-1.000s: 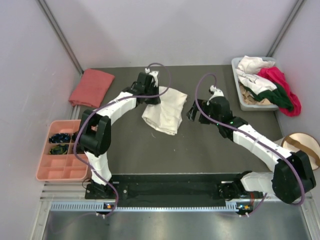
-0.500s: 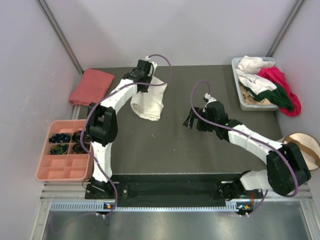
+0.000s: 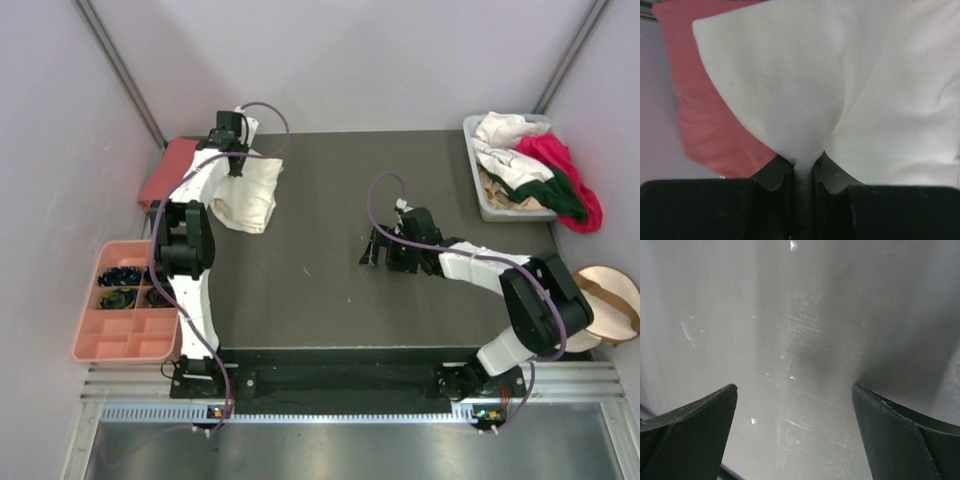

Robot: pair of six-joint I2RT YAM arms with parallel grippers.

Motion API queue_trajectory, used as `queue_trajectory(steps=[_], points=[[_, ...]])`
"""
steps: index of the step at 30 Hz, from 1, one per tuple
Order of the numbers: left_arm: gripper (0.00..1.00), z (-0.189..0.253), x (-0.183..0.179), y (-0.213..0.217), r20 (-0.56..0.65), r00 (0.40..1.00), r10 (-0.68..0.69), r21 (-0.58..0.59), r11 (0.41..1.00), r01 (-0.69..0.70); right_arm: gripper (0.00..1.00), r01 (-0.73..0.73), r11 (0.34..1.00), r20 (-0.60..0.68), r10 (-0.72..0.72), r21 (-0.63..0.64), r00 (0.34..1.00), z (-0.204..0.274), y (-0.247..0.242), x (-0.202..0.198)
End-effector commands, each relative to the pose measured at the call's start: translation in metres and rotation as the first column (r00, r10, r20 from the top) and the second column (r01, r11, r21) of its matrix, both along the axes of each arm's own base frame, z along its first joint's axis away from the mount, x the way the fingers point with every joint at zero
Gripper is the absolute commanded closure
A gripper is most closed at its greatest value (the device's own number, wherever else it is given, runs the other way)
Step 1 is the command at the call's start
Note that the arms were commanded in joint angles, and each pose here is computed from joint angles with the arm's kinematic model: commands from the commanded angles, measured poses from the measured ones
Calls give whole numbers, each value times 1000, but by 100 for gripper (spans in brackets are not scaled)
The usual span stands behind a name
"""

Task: Fold and stack the t-shirts
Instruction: Put the neatly folded tshirt into the corner of the board with the left arm

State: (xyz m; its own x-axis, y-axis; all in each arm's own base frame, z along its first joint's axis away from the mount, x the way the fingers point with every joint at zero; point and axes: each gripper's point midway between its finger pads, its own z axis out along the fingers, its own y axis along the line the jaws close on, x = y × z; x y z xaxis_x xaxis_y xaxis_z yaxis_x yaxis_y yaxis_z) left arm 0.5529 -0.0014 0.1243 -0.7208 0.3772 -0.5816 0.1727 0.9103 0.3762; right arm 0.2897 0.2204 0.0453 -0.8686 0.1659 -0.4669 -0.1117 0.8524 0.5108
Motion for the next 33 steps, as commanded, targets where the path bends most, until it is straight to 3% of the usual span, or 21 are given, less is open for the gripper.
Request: queue_trajectory(steps=[1,7,13,33], points=[[100,37,35,34,132,991,-12,77,997,1,1,-22,998,28,20,51,999,5,15,18],[100,50,58,86,210,977,41,163,984,-77,1,-42,995,-36,45,88,998,-12,26,16],[100,47,69,113,214,976,40,263,960,-97,1,-50,994,-58,56,97,997,-20,32,20],[100,118,67,134,368,929,46,323,930,-174,1,-62,989,-128,79,131,989,-49,44,22]])
